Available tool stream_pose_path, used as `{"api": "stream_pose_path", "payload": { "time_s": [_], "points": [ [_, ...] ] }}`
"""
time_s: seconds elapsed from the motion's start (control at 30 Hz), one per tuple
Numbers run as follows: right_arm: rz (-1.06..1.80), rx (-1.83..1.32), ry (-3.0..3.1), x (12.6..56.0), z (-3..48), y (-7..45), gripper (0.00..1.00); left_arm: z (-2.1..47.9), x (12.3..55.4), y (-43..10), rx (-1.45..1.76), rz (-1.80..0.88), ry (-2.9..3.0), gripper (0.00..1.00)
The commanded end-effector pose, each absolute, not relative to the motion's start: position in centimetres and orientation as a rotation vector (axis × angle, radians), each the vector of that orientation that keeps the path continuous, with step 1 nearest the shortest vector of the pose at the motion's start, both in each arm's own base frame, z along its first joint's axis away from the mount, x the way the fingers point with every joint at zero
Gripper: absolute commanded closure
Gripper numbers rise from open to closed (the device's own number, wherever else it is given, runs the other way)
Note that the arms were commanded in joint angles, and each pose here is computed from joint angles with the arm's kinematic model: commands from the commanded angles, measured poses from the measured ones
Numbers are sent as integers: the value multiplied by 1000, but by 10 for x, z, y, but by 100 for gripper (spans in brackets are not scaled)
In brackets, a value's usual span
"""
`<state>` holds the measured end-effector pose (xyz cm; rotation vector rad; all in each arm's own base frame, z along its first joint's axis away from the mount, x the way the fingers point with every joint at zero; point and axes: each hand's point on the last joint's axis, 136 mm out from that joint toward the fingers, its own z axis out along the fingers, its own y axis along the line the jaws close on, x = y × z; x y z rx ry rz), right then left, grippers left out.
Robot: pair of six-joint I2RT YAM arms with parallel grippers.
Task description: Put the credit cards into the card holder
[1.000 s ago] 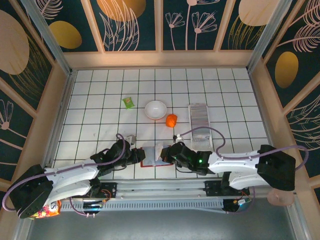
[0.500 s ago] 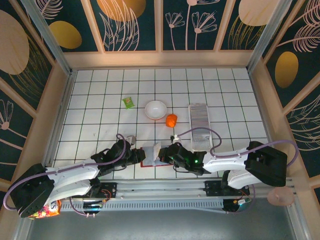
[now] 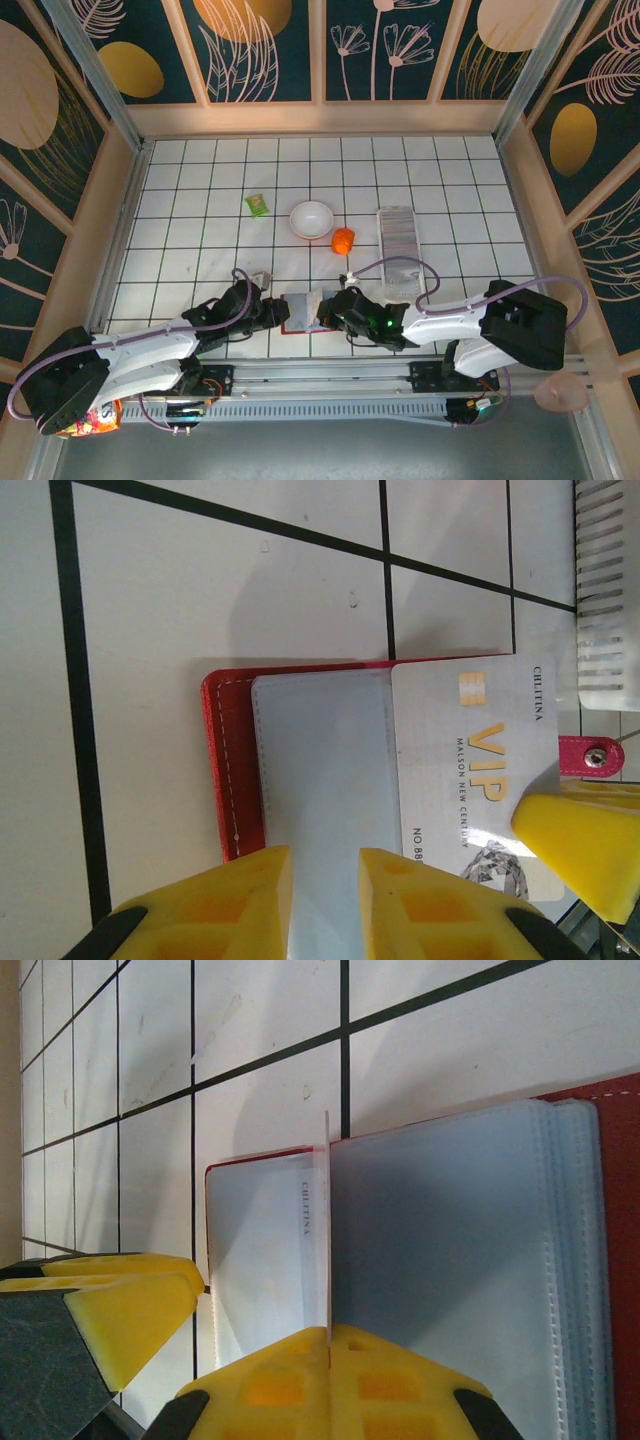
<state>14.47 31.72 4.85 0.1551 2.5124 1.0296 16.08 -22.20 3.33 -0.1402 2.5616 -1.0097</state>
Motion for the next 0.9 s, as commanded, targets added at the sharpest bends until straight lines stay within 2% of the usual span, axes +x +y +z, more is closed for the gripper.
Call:
{"api": "stream_pose_path", "payload": {
  "time_s": [0.0,0.27,0.57,0.87],
  "points": [
    [1029,109,2509,142,48,322,100,28,161,-218,-169,-993,2557,80],
    [1051,99,2521,136,44,329,100,25,160,-213,-183,-979,2550,80],
    [1078,129,2531,130,40,326,100,17,156,-213,-172,-973,2577,86],
    [1046,169,2570,124,40,321,100,12,155,-208,-183,-953,2587,88]
  ]
}}
